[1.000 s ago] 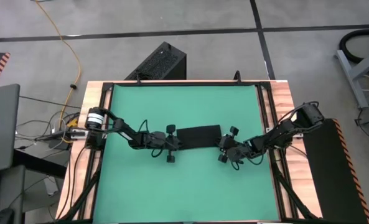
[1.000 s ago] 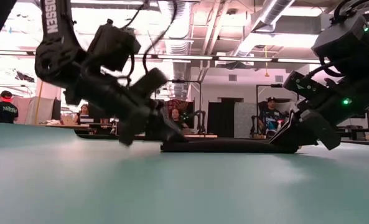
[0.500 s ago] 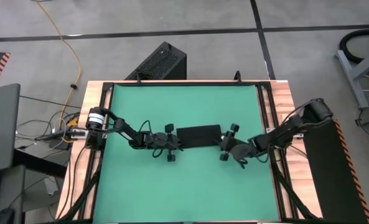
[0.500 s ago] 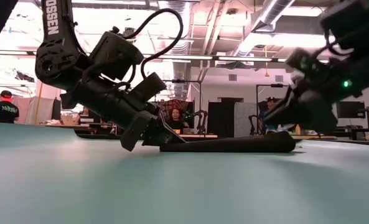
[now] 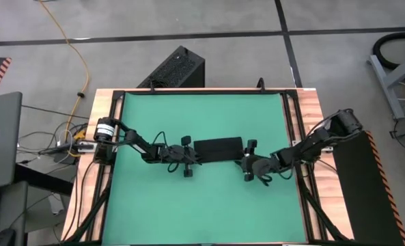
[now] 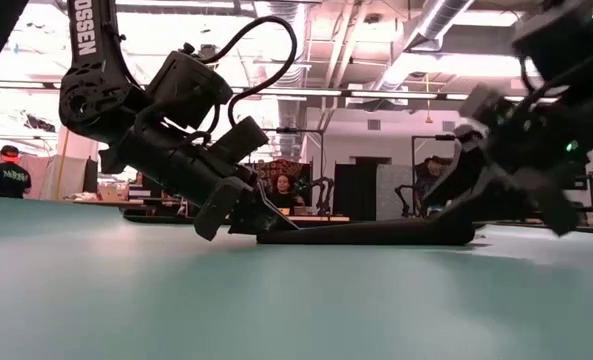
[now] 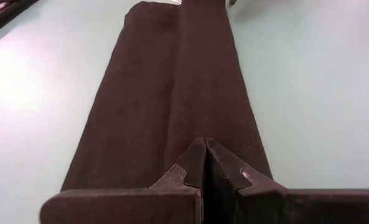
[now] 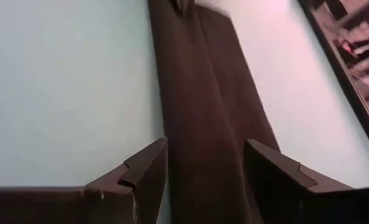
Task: Roll towel
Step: Roll the brown towel
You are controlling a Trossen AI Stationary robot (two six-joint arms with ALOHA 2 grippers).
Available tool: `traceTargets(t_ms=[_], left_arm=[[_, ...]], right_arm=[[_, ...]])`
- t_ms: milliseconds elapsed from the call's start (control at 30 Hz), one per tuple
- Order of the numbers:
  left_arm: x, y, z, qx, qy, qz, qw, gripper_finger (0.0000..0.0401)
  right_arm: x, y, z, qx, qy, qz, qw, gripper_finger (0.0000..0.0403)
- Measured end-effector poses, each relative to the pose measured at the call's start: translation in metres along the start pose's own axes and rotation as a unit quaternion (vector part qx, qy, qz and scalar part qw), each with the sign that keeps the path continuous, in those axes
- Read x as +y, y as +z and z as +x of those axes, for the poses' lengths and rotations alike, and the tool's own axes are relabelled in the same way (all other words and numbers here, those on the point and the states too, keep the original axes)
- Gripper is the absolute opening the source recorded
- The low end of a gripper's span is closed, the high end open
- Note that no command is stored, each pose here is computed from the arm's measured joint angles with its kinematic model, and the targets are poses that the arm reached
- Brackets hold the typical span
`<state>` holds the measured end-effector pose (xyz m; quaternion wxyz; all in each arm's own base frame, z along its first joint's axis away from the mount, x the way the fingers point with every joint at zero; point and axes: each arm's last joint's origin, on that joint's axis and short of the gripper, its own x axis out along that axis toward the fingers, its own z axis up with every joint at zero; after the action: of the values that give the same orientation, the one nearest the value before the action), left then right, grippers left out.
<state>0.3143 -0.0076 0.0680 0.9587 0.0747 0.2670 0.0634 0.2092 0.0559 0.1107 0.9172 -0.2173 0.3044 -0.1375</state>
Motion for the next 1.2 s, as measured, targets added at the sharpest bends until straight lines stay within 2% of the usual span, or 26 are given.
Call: traceTargets(t_ms=[233,433,633,733,900,1033,1133,1200], left_arm=[[0.000,0.000,0.000,0.001,-0.001,0.000,1.000,0.0000],[0.000,-0.001,0.000,0.003,-0.002,0.001,1.000,0.0000],[-0.001,-0.003,0.000,0.017,-0.016,0.001,1.000,0.0000],[-0.001,-0.006,0.000,0.036,-0.028,-0.005,0.999,0.0000],[-0.002,-0.007,0.000,0.038,-0.033,-0.005,0.999,0.0000],[-0.001,-0.007,0.000,0.038,-0.032,0.003,0.999,0.0000],[0.001,-0.007,0.000,0.039,-0.032,0.002,0.999,0.0000],[0.001,-0.007,0.000,0.039,-0.032,0.004,0.999,0.0000]], right_arm=[[0.000,-0.021,0.023,0.067,-0.011,0.003,0.998,0.0235],[0.001,-0.028,0.029,0.085,-0.023,0.022,0.996,0.0234],[-0.007,-0.016,0.017,0.062,-0.060,0.005,0.996,0.0235],[-0.013,-0.014,0.009,0.062,-0.052,0.009,0.997,0.0235],[-0.014,-0.002,-0.003,0.023,-0.027,0.057,0.998,0.0235],[-0.014,0.012,-0.015,-0.026,-0.043,0.027,0.998,0.0235],[-0.018,0.013,-0.020,-0.025,-0.068,0.004,0.997,0.0235],[-0.022,0.014,-0.020,-0.028,-0.058,0.009,0.998,0.0234]])
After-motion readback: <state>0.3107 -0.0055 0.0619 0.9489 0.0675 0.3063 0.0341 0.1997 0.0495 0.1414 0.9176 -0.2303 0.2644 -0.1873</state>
